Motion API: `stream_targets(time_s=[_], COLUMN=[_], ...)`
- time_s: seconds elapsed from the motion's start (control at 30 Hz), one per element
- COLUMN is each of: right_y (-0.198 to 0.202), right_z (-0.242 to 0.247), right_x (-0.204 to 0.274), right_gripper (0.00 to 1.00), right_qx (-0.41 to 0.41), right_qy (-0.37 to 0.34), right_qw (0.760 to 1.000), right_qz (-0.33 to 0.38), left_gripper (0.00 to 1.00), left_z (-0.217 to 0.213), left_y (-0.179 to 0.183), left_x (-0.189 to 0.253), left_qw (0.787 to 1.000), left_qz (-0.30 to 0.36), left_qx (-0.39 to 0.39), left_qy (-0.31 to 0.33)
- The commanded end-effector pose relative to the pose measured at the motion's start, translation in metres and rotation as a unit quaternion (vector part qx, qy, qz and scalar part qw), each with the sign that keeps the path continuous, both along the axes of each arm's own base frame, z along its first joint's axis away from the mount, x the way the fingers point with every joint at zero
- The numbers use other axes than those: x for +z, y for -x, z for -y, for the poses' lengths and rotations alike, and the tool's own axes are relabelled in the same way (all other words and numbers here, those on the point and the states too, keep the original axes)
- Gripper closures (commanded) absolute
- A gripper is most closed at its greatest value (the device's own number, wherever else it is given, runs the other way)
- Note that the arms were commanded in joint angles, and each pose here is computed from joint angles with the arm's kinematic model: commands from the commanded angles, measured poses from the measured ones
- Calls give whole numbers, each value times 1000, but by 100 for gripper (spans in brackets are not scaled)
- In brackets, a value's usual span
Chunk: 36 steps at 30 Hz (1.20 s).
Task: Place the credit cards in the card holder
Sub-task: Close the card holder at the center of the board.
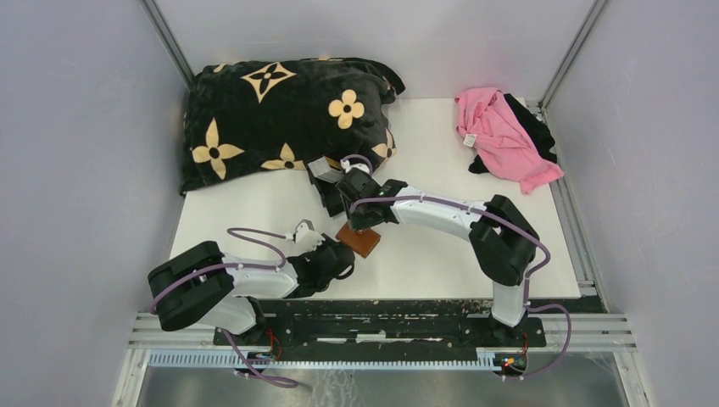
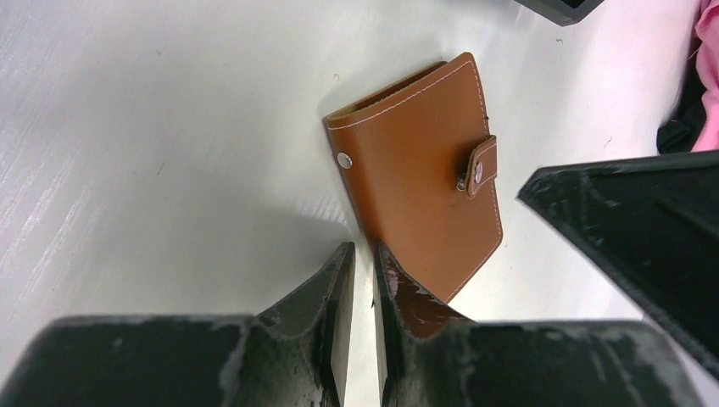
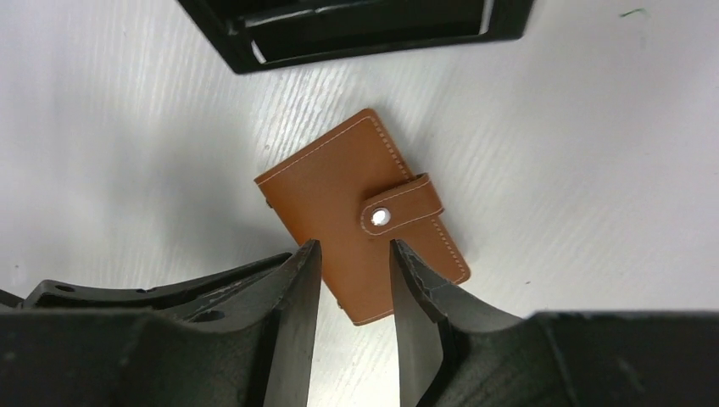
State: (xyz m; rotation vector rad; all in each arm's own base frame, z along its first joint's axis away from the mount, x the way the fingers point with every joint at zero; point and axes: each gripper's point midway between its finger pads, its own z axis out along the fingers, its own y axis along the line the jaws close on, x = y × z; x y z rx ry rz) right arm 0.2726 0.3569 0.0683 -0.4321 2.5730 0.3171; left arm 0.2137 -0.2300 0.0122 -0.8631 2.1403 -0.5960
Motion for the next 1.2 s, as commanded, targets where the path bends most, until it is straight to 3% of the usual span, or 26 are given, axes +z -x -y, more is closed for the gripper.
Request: stream_targets(time_s=[0.0, 0.47, 0.67, 1.17], right_y=[-18, -57, -49, -22], right_z=[6, 28, 19, 37], right_x=[25, -12, -27, -48], right_gripper=[58, 58, 58, 57], right_qx=[-13, -42, -20, -7], right_qy=[-38, -149, -205, -217], right_qw=[999, 987, 973, 965], right_qz=[24, -53, -108, -149], left_gripper=[76, 75, 75, 75], left_z=[-43, -66, -74, -73], left_y=[42, 40, 36, 22], left_x=[-51, -49, -47, -46], left_qw=[986, 980, 977, 972], left_qz=[-96, -108, -115, -123], left_qx=[-47, -17, -14, -24], left_qy=[-129, -168, -180, -198])
